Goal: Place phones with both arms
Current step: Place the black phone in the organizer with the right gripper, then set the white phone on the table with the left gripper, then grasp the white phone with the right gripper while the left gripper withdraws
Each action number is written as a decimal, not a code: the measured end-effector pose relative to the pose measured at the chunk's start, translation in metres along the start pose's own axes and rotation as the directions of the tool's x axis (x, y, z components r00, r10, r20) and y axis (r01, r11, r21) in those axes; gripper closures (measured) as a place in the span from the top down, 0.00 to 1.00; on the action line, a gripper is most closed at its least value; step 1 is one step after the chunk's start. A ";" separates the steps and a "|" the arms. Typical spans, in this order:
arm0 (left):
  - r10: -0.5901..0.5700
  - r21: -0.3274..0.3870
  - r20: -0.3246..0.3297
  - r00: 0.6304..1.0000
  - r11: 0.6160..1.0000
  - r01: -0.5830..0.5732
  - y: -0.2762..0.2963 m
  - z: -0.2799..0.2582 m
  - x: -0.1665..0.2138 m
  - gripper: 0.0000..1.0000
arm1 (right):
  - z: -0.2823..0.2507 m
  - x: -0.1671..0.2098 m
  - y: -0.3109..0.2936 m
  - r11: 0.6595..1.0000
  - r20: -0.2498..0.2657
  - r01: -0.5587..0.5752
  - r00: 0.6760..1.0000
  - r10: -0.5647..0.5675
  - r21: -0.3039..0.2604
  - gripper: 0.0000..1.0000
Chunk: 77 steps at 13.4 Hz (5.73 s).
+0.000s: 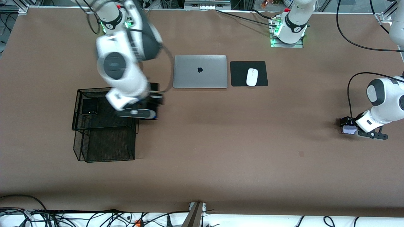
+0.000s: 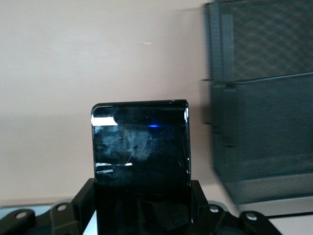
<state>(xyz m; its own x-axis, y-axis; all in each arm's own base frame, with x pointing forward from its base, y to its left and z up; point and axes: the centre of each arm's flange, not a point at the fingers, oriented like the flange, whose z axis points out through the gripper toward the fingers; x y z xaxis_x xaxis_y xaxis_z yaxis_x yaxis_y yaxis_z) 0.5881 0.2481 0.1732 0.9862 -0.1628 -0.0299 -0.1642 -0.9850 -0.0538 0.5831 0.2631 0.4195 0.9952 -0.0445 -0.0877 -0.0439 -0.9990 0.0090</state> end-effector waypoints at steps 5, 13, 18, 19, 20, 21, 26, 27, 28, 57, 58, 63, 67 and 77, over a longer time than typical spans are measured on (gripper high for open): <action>0.000 -0.014 0.010 1.000 1.000 0.000 -0.005 0.009 -0.005 0.85 | 0.063 -0.020 0.148 0.994 -0.038 0.095 0.995 -0.093 0.057 0.79; 0.104 -0.124 0.194 0.975 0.989 -0.081 0.051 -0.075 0.049 0.85 | 0.114 -0.018 0.147 0.994 -0.107 0.111 0.988 -0.112 -0.012 0.84; 0.174 -0.316 0.162 0.971 0.942 -0.117 0.158 -0.147 0.104 0.85 | 0.055 0.010 0.158 0.996 -0.086 0.084 0.993 -0.083 0.013 1.00; 0.182 -0.360 0.143 0.973 0.925 -0.121 0.188 -0.154 0.114 0.85 | 0.034 0.015 0.162 0.997 -0.056 0.078 0.995 -0.077 0.021 1.00; 0.181 -0.391 0.134 0.974 0.913 -0.116 0.220 -0.162 0.122 0.85 | 0.012 0.018 0.169 0.997 -0.032 0.069 0.997 -0.068 0.030 1.00; 0.168 -0.415 0.138 0.976 0.905 -0.097 0.251 -0.169 0.129 0.85 | -0.009 0.021 0.177 0.998 -0.014 0.058 0.998 -0.057 0.039 1.00; 0.102 -0.537 0.223 0.969 0.843 0.035 0.435 -0.171 0.137 0.85 | -0.079 0.021 0.224 0.998 0.019 0.034 0.999 -0.035 0.050 1.00; 0.080 -0.535 0.206 0.975 0.844 0.044 0.476 -0.169 0.138 0.85 | -0.083 0.021 0.229 0.998 0.017 0.032 0.999 -0.032 0.049 1.00; 0.049 -0.533 0.182 0.982 0.844 0.057 0.521 -0.166 0.137 0.85 | -0.085 0.021 0.231 0.998 0.017 0.030 0.999 -0.031 0.049 1.00; -0.078 0.022 0.060 0.995 0.997 0.077 0.374 -0.317 0.121 1.00 | 0.012 -0.015 -0.102 0.984 -0.010 -0.175 0.984 0.175 0.027 1.00; -0.073 0.026 0.054 0.996 0.997 0.072 0.347 -0.336 0.115 1.00 | 0.025 -0.014 -0.125 0.980 -0.018 -0.194 0.981 0.195 0.033 1.00; -0.152 -0.016 0.021 0.988 0.988 0.152 0.284 -0.420 0.069 1.00 | 0.127 -0.016 -0.210 0.980 -0.082 -0.199 0.976 0.201 0.028 1.00; -0.215 -0.042 -0.067 0.974 0.976 0.212 0.254 -0.432 0.017 1.00 | 0.194 -0.009 -0.218 0.982 -0.090 -0.189 0.978 0.189 0.016 1.00; -0.164 -0.033 -0.029 0.986 0.986 0.163 0.246 -0.414 -0.009 1.00 | 0.251 -0.004 -0.219 0.987 -0.123 -0.160 0.979 0.161 0.016 0.93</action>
<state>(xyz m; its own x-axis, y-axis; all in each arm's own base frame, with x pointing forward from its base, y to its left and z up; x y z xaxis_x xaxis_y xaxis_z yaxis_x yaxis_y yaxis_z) 0.5473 -0.0168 0.5735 1.0000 -0.0005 0.0084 -0.0002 -0.9997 -0.0248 0.5667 0.4810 0.1675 0.9783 -0.2035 0.0386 -0.2039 -0.9790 0.0068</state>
